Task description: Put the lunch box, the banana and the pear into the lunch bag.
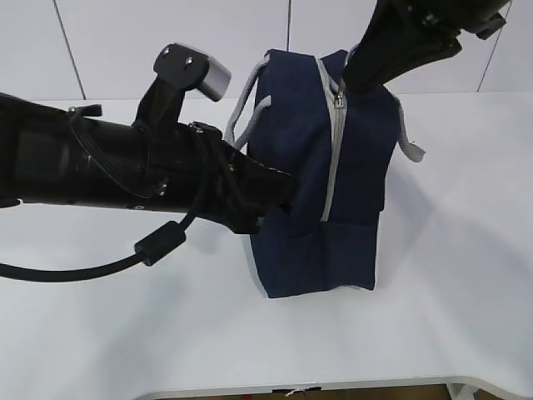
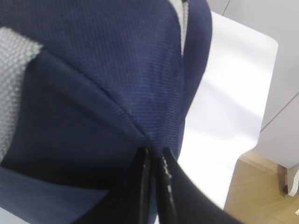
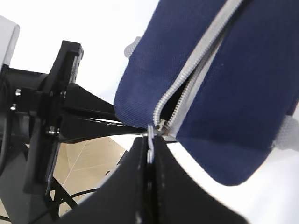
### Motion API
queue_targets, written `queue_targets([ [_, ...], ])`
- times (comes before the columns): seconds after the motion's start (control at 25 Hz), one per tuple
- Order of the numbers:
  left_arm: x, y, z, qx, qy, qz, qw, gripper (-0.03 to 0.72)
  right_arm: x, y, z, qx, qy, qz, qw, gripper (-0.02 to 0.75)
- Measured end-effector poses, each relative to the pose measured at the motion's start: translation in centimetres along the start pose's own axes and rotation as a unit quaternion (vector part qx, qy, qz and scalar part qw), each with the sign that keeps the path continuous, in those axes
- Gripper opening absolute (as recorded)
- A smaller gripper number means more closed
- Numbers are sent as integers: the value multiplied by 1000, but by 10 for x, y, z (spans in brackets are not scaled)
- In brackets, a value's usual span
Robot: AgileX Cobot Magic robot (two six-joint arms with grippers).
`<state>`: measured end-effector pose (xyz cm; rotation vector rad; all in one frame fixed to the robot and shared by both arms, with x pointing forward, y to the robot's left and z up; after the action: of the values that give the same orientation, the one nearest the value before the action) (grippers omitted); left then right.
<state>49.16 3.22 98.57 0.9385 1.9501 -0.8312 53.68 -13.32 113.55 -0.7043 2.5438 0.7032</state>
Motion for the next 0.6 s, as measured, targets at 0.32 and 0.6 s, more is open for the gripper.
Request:
queue_targets([
  [0.32, 0, 0, 0, 2, -1, -2, 1000, -18, -1, -5, -3, 27, 4, 5, 1000, 18],
  [0.6, 0, 1, 0, -2, 1, 0, 1000, -18, -9, -13, 9, 30, 13, 12, 999, 18],
])
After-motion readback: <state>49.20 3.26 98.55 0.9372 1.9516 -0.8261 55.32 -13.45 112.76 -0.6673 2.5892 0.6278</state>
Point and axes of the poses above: a point on each arm's last joint axis where the gripper is mounted, z pointing out along that axis toward the gripper, y along the wrist's bending axis when the last joint is at zero, x = y × z, the point moved 4 cm from there along z, pointing out along that axis toward the gripper
